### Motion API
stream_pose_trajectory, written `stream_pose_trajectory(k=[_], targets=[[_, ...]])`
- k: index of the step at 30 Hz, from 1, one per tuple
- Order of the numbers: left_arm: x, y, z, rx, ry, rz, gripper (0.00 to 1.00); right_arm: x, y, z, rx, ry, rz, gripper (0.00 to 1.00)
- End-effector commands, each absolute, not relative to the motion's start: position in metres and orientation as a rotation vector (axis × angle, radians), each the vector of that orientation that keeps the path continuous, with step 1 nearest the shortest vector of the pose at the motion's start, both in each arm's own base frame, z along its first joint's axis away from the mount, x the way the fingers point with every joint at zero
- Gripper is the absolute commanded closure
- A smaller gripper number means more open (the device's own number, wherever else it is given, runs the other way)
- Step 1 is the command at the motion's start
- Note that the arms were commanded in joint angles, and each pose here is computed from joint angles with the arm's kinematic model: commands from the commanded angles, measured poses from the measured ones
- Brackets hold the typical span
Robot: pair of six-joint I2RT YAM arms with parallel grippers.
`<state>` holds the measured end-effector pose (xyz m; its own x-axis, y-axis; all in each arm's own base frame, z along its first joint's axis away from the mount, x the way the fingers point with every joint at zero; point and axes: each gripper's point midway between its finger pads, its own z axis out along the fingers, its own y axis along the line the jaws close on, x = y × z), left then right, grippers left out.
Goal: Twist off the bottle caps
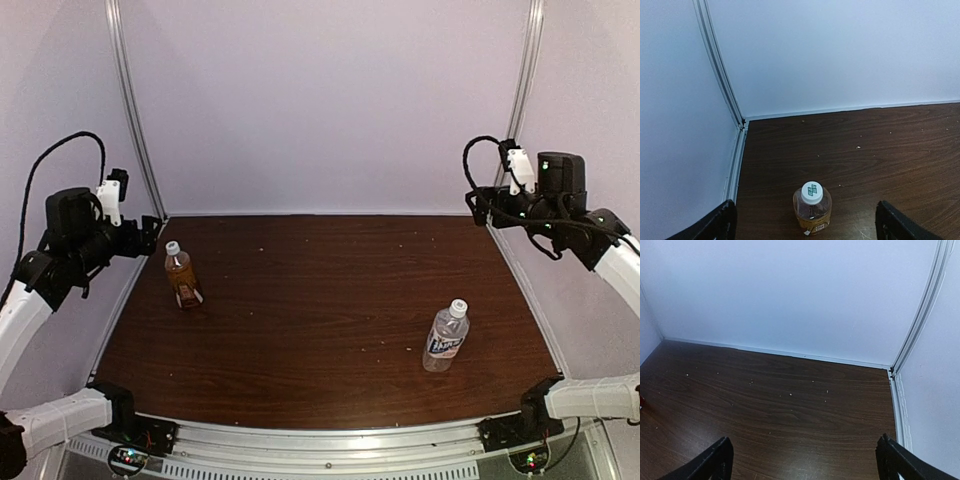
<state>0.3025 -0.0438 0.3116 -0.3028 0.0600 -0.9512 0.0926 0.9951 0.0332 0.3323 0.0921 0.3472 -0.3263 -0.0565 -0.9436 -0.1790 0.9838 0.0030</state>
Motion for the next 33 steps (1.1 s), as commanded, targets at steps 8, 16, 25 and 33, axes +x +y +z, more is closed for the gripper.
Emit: stream_pose_trajectory(k=[8, 16, 25, 33], targets=[[0.309, -0.054, 0.312, 0.140, 1.991, -0.089, 0.02, 0.327, 0.102, 0.356, -0.218, 1.965, 0.170, 0.00], [0.325, -0.059, 0.294, 0.107, 2.096, -0.117, 0.03, 0.329, 0.119, 0.339, -0.281, 2.027, 0.246, 0.00], [0.353, -0.066, 0.242, 0.104, 2.302, -0.114, 0.16, 0.334, 0.132, 0.338, -0.316, 2.011, 0.310, 0.00], [0.369, -0.056, 0.217, 0.082, 2.362, -0.019, 0.23, 0.341, 0.138, 0.326, -0.323, 2.033, 0.330, 0.00]])
